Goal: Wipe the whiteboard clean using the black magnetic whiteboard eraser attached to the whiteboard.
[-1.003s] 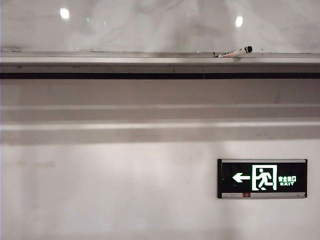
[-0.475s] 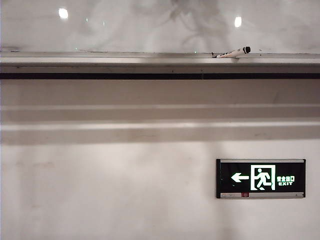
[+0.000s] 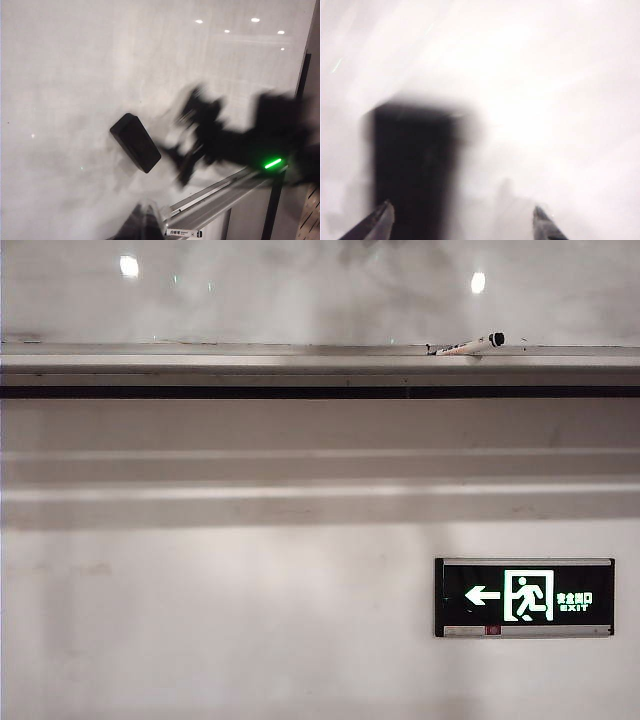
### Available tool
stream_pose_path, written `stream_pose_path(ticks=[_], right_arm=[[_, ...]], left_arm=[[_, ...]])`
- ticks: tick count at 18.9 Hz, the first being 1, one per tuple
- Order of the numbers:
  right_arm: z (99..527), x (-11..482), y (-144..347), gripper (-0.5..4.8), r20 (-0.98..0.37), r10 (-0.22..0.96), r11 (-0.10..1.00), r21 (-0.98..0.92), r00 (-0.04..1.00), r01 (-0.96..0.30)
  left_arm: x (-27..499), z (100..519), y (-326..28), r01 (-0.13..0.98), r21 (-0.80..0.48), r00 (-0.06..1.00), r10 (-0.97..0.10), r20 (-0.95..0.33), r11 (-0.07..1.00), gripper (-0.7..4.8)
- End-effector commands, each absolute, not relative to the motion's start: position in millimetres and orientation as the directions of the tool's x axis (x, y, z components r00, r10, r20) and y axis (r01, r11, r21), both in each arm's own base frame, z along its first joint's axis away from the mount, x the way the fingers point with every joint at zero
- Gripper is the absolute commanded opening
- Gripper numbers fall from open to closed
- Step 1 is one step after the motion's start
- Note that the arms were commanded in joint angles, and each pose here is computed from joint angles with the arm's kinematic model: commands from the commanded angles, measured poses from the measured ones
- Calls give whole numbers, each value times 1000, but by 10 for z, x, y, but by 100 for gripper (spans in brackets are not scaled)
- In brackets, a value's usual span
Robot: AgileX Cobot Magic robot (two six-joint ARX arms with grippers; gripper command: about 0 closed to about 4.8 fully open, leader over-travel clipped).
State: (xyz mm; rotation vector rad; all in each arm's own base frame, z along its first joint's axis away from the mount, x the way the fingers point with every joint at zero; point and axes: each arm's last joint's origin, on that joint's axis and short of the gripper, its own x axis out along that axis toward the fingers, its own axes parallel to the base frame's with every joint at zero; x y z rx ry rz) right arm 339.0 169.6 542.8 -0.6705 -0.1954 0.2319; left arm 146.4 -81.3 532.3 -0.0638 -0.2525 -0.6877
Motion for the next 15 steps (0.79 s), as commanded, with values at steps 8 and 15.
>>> stream_pose_path(ticks=[8, 15], right_arm=[[6053, 1695, 791, -1, 53, 208, 921, -346, 977, -178], [5188, 1173, 591, -1, 26, 416, 898, -167, 909, -407]], left_arm=[[1184, 5242, -673, 630, 71, 759, -633, 153, 773, -5], [568, 4197, -332, 505, 79, 856, -511, 82, 859, -6]])
